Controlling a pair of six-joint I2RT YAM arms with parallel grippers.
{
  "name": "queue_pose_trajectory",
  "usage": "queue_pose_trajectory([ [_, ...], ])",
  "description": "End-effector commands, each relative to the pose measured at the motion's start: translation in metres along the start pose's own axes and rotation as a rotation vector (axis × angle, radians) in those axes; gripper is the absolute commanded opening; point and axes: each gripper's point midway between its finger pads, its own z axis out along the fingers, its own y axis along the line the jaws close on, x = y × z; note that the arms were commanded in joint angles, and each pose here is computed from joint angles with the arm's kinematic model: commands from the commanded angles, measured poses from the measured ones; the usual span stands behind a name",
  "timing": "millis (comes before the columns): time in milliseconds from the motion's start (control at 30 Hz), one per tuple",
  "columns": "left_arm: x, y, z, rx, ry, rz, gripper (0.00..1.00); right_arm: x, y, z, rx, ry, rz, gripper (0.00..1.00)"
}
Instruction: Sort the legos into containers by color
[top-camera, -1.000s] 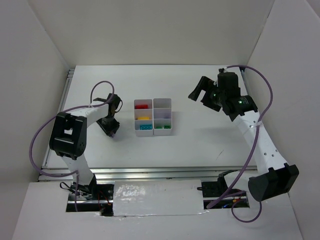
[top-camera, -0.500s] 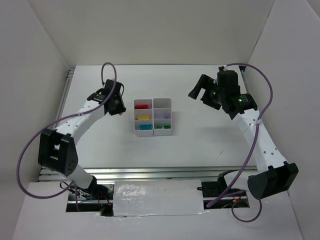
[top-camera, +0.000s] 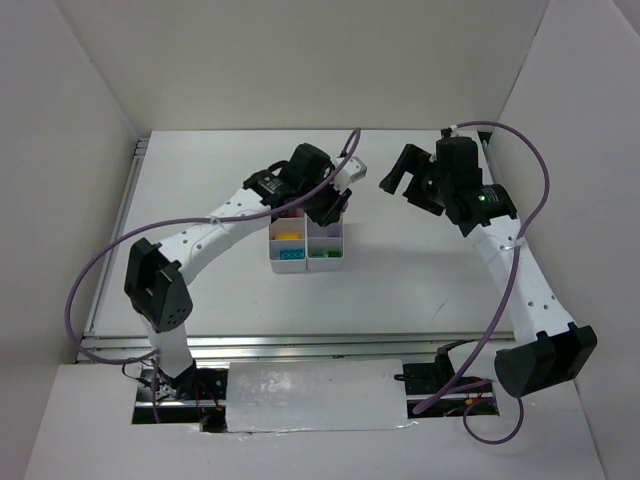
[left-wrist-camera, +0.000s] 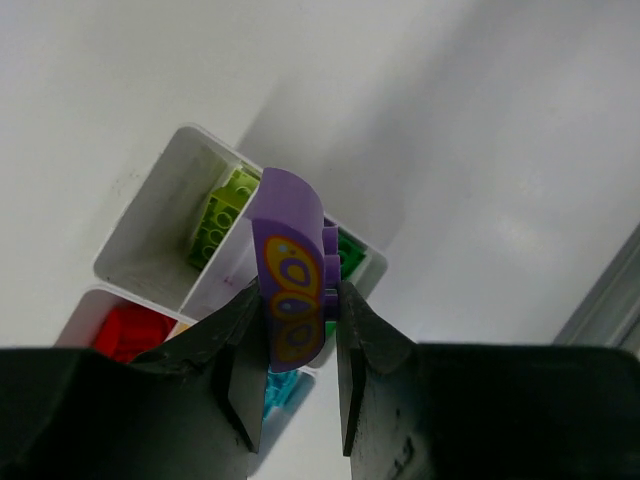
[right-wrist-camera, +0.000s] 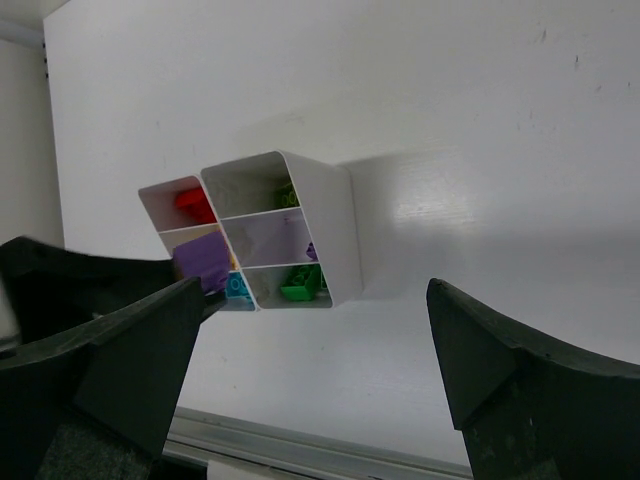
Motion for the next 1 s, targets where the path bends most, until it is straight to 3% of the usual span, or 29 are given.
queue_pose_trajectory([
  [0, 0.0, 0.009, 0.002, 0.02, 0.042, 0.123, 0.0, -0.008, 0.009, -0.01, -0.034, -0.032, -0.015, 1.0],
  [267, 0.031, 0.025, 0.023, -0.066, 0.119, 0.123, 0.01, -0.004, 0.004, -0.017, -0.029, -0.043, -0.018, 1.0],
  [433, 0.033, 0.022, 0.027, -0.059, 0.121, 0.114, 0.15, -0.004, 0.003, -0.021, -0.03, -0.051, -0.021, 1.0],
  [767, 0.052, 0.026, 0.029, -0.097, 0.143, 0.106, 0.22, -0.001, 0.001, -0.023, -0.029, -0.05, -0.021, 1.0],
  [867, 0.055, 0.028, 0.03, -0.106, 0.144, 0.102, 0.28, -0.003, 0.002, -0.025, -0.032, -0.057, -0.02, 1.0],
  [967, 0.052, 0.029, 0.029, -0.114, 0.135, 0.097, 0.42, -0.002, 0.002, -0.025, -0.035, -0.052, -0.021, 1.0],
])
